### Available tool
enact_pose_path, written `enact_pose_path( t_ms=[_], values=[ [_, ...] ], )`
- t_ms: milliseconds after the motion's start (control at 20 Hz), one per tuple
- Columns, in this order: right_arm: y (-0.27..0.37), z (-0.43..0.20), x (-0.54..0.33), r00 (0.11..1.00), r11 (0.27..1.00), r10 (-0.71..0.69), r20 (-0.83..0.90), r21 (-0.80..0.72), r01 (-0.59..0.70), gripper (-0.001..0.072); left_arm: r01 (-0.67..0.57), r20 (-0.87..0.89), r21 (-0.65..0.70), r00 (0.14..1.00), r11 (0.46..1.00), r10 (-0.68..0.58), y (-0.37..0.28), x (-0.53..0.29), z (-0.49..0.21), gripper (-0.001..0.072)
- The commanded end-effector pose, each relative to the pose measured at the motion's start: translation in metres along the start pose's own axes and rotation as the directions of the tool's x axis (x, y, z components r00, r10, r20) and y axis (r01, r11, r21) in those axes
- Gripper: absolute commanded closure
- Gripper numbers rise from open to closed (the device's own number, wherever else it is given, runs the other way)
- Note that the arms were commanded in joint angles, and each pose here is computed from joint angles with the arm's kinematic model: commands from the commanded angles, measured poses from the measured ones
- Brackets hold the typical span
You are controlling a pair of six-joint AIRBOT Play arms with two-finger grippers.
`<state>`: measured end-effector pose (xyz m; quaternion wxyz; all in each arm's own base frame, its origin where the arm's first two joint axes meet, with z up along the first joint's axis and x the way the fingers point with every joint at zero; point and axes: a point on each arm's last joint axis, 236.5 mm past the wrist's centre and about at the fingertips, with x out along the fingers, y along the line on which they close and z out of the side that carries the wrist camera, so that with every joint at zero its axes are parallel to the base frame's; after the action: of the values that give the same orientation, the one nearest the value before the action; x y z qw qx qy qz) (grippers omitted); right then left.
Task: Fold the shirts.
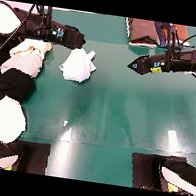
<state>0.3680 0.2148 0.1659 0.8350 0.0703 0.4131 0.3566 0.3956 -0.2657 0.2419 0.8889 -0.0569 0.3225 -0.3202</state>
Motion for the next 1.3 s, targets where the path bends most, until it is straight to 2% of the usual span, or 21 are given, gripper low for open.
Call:
enact_pose_path(
  t_ms=[0,450,550,600,650,700,800,900,1100,1250],
  values=[
    [0.0,0.0,0.0,1.0,1.0,0.0,0.0,0.0,0.0,0.0692,0.0,0.0,0.0,1.0,1.0,0.0,0.0,0.0,0.0,0.068],
    [0.0,0.0,0.0,1.0,1.0,0.0,0.0,0.0,0.0,0.0692,0.011,0.001,-0.008,1.0,1.0,-0.011,-0.003,0.0,0.0,0.068],
    [0.0,0.0,0.0,1.0,1.0,0.0,0.0,0.0,0.0,0.0692,-0.036,0.056,0.056,0.998,0.998,0.033,0.008,0.001,0.013,0.0678],
    [0.0,0.0,0.0,1.0,1.0,0.0,0.0,0.0,0.0,0.0692,-0.103,0.084,0.11,0.992,0.989,0.094,0.024,0.001,0.02,0.0537],
    [0.0,0.0,0.0,1.0,1.0,0.001,0.001,0.0,-0.001,0.0692,-0.174,0.102,0.102,0.981,0.979,0.164,0.044,0.002,0.025,0.0226],
    [0.001,0.0,0.0,1.0,1.0,0.003,0.0,0.001,-0.003,0.0692,-0.244,0.095,0.044,0.966,0.969,0.239,0.071,0.007,0.024,0.0086],
    [0.002,0.0,0.0,1.0,1.0,0.008,0.001,0.004,-0.008,0.0692,-0.32,0.0,-0.042,0.947,0.946,0.321,0.119,0.026,0.001,0.0087],
    [0.002,0.001,0.0,1.0,1.0,0.009,0.002,0.004,-0.009,0.0692,-0.356,-0.141,-0.075,0.928,0.931,0.344,0.152,0.057,-0.038,0.0087],
    [0.002,0.0,0.0,1.0,1.0,0.009,0.001,0.003,-0.009,0.0692,-0.357,-0.355,-0.128,0.888,0.925,0.293,0.181,0.135,-0.119,0.0087],
    [0.002,0.001,0.0,1.0,1.0,0.008,0.002,0.003,-0.009,0.0692,-0.356,-0.447,-0.172,0.859,0.918,0.25,0.189,0.167,-0.162,0.0087]
  ],
)
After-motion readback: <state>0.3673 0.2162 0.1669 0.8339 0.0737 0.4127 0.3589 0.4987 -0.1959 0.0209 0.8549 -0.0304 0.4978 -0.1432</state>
